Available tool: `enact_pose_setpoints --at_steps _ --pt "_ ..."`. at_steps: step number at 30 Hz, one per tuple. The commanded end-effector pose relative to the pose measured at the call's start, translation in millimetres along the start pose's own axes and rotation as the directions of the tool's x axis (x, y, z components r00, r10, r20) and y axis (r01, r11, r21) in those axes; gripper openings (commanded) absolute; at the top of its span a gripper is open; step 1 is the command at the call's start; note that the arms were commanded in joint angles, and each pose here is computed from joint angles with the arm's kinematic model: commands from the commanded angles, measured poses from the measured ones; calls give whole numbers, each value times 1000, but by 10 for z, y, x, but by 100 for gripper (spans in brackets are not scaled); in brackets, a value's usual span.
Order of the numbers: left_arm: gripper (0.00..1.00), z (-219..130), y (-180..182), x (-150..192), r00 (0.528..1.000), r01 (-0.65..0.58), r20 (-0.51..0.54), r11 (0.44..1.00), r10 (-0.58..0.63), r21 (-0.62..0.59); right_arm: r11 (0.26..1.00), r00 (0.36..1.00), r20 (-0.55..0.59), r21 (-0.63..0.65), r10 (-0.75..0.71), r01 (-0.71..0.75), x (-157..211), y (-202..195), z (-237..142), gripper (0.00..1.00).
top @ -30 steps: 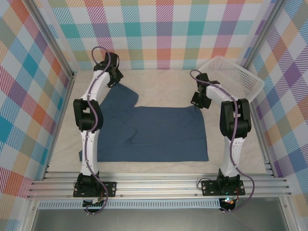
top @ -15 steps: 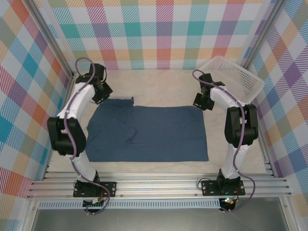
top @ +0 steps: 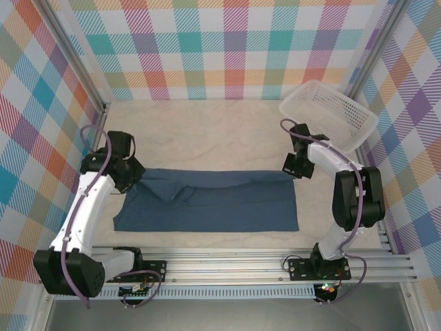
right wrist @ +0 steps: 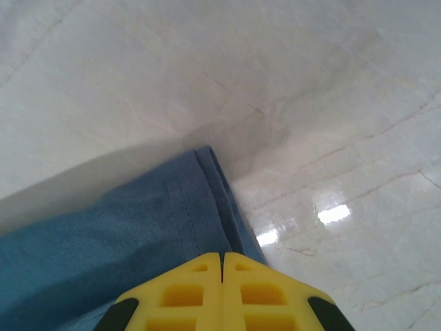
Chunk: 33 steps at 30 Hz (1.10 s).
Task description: Fold and stack the t-shirts
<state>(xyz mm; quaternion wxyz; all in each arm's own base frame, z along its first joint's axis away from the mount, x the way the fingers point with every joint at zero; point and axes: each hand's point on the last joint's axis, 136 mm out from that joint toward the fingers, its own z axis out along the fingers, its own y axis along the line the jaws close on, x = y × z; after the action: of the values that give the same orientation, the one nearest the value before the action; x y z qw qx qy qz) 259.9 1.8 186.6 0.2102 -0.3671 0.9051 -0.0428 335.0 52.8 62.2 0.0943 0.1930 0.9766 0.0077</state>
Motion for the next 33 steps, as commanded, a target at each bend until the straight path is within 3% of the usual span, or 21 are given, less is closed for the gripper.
enact_pose_setpoints --at_steps 1,13,22,33 --pt "0 -84 174 49 999 39 5 998 -39 -39 1000 1000 0 6 7 -7 83 -55 -86 0" --pt "0 -299 414 160 1000 25 6 996 -24 -83 1000 1000 -9 27 6 -6 259 -197 -197 0" --pt "0 -219 573 275 1000 29 -1 993 -29 -118 998 996 -88 54 26 -21 633 -352 -44 0" --pt "0 -100 719 441 999 41 -26 988 -45 -147 997 994 -104 72 26 -19 676 -389 10 0"
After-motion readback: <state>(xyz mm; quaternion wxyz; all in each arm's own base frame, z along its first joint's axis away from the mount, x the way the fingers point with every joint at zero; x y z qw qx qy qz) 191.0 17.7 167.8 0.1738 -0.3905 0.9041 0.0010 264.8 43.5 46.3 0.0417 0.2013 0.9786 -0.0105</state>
